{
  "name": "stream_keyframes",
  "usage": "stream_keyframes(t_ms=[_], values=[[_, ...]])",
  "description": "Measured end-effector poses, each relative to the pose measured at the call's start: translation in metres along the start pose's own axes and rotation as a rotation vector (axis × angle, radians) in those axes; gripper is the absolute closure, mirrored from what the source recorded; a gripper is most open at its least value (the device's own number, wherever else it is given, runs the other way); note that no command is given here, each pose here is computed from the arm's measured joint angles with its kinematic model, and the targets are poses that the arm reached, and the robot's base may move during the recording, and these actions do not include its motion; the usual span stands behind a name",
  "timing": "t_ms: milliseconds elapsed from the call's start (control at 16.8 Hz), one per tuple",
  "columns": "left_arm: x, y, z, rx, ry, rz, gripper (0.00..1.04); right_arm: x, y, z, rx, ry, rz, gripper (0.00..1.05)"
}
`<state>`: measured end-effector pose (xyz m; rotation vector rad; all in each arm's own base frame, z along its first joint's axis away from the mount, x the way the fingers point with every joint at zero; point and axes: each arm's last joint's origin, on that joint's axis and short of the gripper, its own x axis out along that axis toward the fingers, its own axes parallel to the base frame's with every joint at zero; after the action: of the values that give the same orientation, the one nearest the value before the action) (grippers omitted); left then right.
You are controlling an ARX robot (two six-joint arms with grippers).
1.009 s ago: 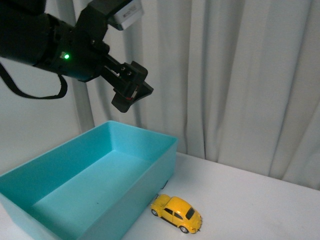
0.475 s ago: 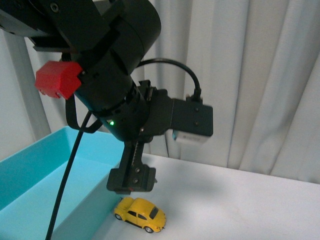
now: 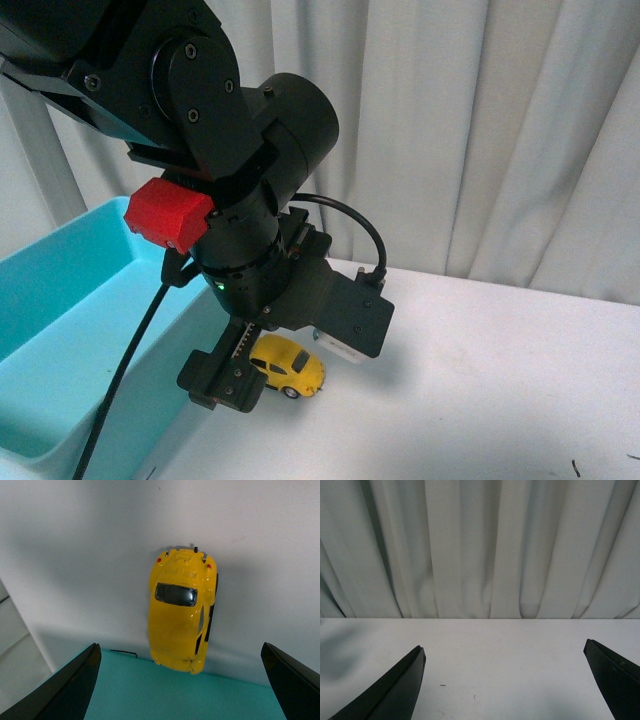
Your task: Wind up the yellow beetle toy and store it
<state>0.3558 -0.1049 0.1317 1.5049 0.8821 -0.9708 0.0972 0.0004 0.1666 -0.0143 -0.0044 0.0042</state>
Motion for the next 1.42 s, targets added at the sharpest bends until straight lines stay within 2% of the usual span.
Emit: stream_keyframes(t_ms=[297,772,890,1009,1068,1128,1306,1424], values=[[0.039,0.005,-0.008,0.011,-0.027,-0.054,0.07,0.0,0.0,0.0,0.0,0.0,0.0,0.07],[0.053,0.009,-0.019,0.063,-0.052,-0.061,0.07,0.0,0.0,0.0,0.0,0.0,0.0,0.07],[0.056,0.011,-0.021,0.064,-0.048,-0.063,0.22,0.0,0.0,0.0,0.0,0.0,0.0,0.07],[0.059,0.009,-0.023,0.04,-0.035,-0.078,0.47,0.0,0.0,0.0,0.0,0.0,0.0,0.07],[0.059,0.009,-0.023,0.027,-0.031,-0.082,0.54,0.0,0.0,0.0,0.0,0.0,0.0,0.07],[0.058,0.011,-0.023,0.02,-0.028,-0.084,0.58,0.0,0.0,0.0,0.0,0.0,0.0,0.07],[0.056,0.009,-0.017,0.049,-0.044,-0.102,0.6,0.0,0.0,0.0,0.0,0.0,0.0,0.07],[0.05,0.007,-0.007,0.144,-0.098,-0.131,0.61,0.0,0.0,0.0,0.0,0.0,0.0,0.07]])
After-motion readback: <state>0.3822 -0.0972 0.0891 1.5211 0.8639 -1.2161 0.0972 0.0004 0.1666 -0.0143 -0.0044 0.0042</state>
